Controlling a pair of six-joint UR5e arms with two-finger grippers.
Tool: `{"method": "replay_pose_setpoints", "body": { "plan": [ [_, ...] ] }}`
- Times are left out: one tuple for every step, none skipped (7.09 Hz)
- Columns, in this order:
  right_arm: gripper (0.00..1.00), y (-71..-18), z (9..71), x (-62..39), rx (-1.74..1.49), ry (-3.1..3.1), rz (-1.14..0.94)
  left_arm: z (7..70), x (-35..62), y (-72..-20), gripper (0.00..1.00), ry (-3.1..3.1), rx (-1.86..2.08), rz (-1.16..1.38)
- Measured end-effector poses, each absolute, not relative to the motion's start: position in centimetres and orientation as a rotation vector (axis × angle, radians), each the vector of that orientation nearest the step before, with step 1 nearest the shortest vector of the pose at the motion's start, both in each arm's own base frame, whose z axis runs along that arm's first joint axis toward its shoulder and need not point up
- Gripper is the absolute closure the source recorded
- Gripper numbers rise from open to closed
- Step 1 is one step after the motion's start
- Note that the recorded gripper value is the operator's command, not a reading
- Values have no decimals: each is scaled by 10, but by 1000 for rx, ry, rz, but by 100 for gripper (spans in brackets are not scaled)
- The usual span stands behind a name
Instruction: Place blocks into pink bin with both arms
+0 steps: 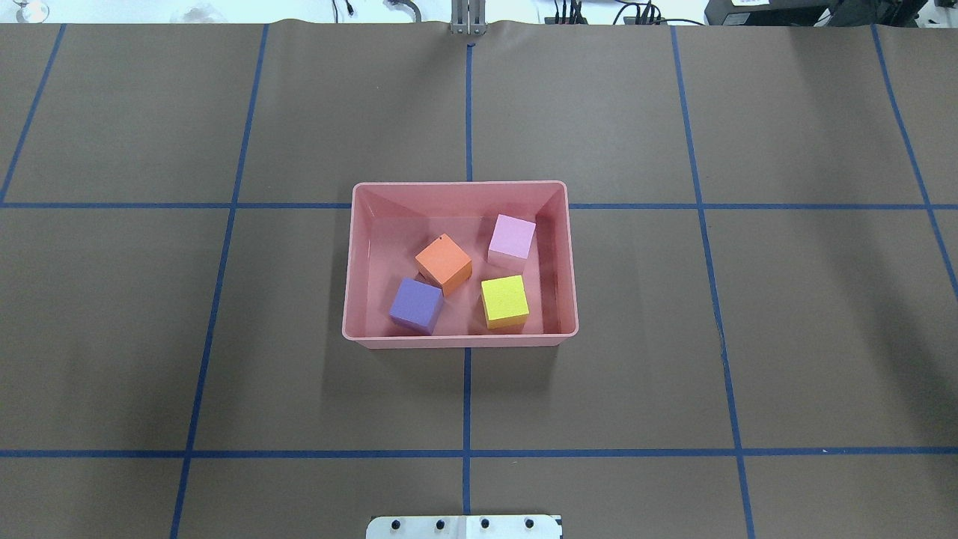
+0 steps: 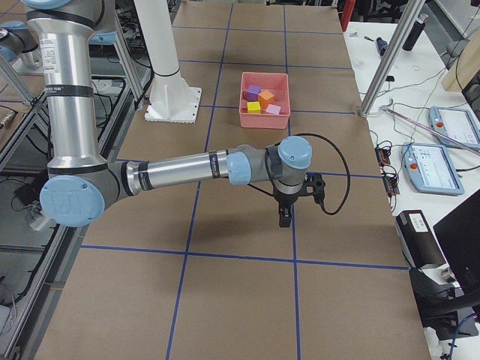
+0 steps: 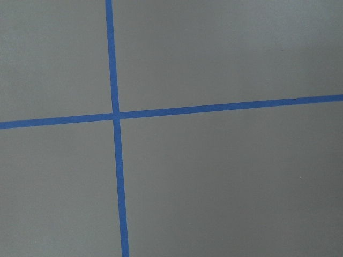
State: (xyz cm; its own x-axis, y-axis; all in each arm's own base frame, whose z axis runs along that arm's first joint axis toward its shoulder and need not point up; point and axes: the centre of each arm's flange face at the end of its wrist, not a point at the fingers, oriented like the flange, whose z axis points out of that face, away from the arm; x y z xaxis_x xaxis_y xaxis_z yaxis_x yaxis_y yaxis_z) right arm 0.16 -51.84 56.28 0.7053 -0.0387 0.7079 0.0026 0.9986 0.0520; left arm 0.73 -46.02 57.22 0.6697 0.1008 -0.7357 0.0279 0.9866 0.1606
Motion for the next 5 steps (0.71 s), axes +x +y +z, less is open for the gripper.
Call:
{"method": "replay_pose_setpoints", "body": {
  "plan": [
    [0,-517,559,2,57,-787,-27,573,7,-460,0,836,164,42],
    [0,-515,555,3,65,-787,-29,574,7,-460,0,834,164,43],
    [0,-513,551,3,72,-788,-31,575,7,-460,0,833,163,42],
    [0,-512,548,3,77,-788,-33,576,7,-460,0,832,162,41],
    [0,-511,547,3,80,-789,-33,577,7,-460,0,832,160,40]
  ]
}}
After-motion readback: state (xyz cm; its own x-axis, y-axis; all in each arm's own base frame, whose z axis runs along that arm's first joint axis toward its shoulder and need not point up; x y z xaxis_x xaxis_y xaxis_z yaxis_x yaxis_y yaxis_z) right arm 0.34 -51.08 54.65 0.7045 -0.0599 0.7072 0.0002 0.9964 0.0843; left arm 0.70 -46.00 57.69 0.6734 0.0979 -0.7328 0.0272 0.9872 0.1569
